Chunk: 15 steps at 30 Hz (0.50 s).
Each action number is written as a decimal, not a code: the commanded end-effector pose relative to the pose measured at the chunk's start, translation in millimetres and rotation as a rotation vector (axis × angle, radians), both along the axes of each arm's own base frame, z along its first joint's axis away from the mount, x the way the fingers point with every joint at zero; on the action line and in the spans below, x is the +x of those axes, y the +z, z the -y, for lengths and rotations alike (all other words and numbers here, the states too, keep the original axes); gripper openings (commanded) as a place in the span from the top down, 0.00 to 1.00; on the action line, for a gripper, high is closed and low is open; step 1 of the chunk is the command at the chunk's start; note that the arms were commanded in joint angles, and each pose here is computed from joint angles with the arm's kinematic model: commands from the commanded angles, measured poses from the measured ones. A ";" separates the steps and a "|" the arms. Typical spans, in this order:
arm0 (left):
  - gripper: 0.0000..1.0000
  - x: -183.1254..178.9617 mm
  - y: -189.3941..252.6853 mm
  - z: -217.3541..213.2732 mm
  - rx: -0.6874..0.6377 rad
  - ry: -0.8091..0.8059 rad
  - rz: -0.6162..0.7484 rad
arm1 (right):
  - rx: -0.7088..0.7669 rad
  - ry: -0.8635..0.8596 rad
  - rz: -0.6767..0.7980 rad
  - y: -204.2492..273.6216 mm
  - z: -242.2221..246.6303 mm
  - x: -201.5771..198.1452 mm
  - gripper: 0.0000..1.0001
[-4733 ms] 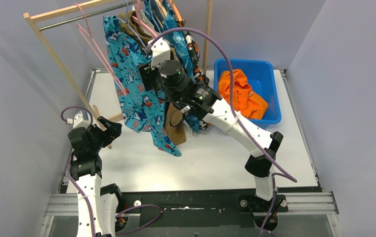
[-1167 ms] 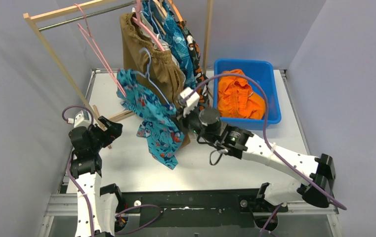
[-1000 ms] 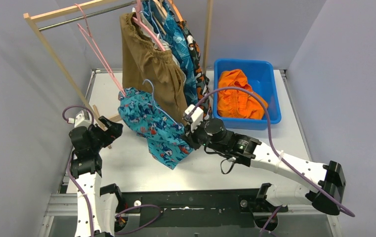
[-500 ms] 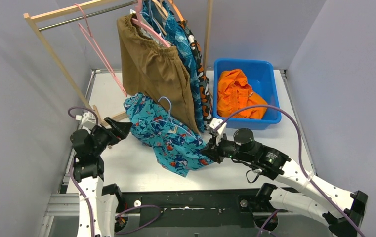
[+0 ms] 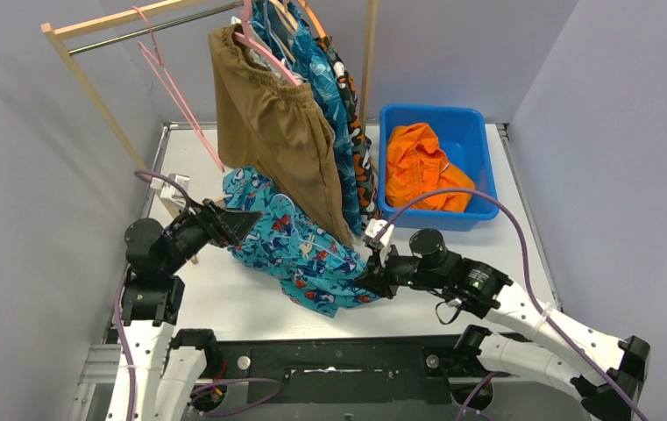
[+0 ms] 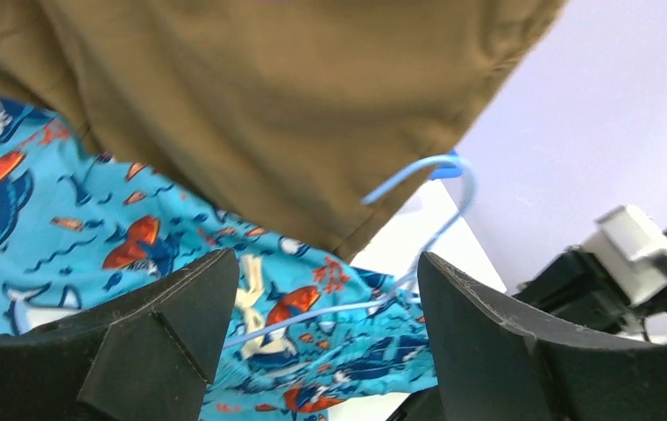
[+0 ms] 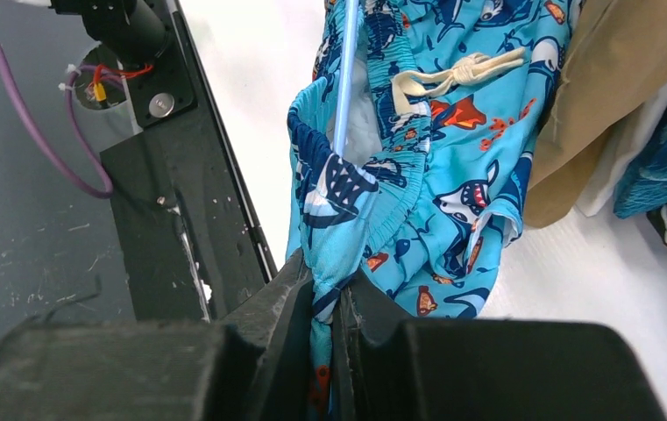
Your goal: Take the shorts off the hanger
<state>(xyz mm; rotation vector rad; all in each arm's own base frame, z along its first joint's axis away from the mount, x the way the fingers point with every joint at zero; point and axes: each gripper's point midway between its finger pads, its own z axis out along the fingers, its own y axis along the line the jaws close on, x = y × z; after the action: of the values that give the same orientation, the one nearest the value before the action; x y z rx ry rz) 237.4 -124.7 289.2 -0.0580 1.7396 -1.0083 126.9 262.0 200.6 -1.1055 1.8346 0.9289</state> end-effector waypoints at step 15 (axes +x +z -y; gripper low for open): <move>0.38 9.4 1.1 41.7 0.064 0.024 0.017 | 0.078 0.024 0.027 28.9 -26.0 14.3 1.00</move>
<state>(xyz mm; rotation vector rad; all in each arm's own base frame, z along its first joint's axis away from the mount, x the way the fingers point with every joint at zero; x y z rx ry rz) 232.3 -163.3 285.2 0.0149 1.7918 -1.0042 129.6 272.5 185.5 -1.1383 1.8994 0.9421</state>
